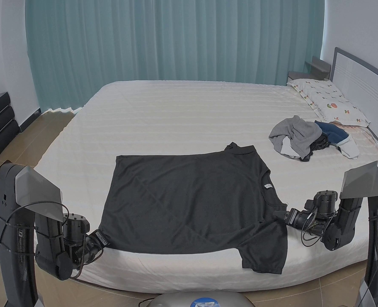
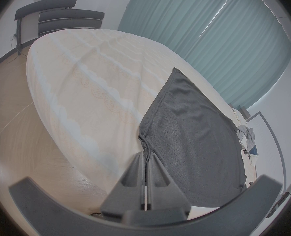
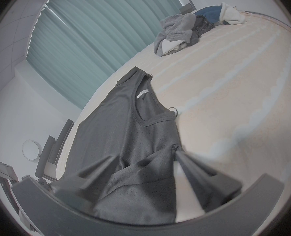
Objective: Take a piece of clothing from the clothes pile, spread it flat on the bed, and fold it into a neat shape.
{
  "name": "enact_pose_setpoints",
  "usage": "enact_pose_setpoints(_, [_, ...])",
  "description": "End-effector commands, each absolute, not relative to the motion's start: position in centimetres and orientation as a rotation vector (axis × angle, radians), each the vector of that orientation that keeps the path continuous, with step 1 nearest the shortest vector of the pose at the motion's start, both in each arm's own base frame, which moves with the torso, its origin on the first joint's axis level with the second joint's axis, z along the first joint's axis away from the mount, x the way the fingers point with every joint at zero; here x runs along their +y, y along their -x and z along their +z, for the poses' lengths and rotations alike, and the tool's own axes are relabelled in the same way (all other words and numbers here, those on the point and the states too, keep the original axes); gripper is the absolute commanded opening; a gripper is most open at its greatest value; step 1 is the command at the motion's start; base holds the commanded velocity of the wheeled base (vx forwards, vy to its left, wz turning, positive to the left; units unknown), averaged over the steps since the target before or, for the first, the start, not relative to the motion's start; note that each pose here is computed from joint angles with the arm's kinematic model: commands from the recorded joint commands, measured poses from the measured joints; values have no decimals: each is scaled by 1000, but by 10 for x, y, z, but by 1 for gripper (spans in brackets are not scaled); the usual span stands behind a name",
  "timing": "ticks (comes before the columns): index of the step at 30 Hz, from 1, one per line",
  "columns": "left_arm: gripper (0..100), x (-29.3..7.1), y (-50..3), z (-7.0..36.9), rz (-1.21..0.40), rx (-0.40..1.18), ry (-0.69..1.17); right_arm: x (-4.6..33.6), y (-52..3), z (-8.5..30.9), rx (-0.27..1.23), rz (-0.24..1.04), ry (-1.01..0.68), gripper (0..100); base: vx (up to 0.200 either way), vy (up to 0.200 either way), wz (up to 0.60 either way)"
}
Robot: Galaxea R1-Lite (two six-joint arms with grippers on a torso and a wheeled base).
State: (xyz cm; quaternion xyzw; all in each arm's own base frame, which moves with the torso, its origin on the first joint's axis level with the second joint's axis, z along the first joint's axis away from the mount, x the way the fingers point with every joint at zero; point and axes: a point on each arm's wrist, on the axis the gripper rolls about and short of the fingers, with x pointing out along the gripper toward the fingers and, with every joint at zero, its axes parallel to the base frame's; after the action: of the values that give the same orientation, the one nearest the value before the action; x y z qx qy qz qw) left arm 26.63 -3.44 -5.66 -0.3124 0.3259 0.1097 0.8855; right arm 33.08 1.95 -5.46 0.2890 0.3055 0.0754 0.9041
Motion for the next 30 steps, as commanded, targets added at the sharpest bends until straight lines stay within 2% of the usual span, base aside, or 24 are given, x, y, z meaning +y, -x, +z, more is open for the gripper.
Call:
enact_pose_setpoints(1, [0,-34,-266,-57,229,679,650,9,-320,-43,634,160,-608,100,0,0,0])
enact_pose_setpoints(7, [0,-34,-266,-57,229,679,650,3,-288,-43,723,199,-587,100,0,0,0])
enact_pose_setpoints(14, [0,-34,-266,-57,229,679,650,21,-254,-57,781,284,-530,100,0,0,0])
enact_pose_setpoints(22, [0,-34,-266,-57,229,678,650,30,-249,-61,821,304,-515,100,0,0,0])
enact_pose_setpoints(30, [0,-34,-266,-57,229,678,650,33,-259,-62,788,323,-517,100,0,0,0])
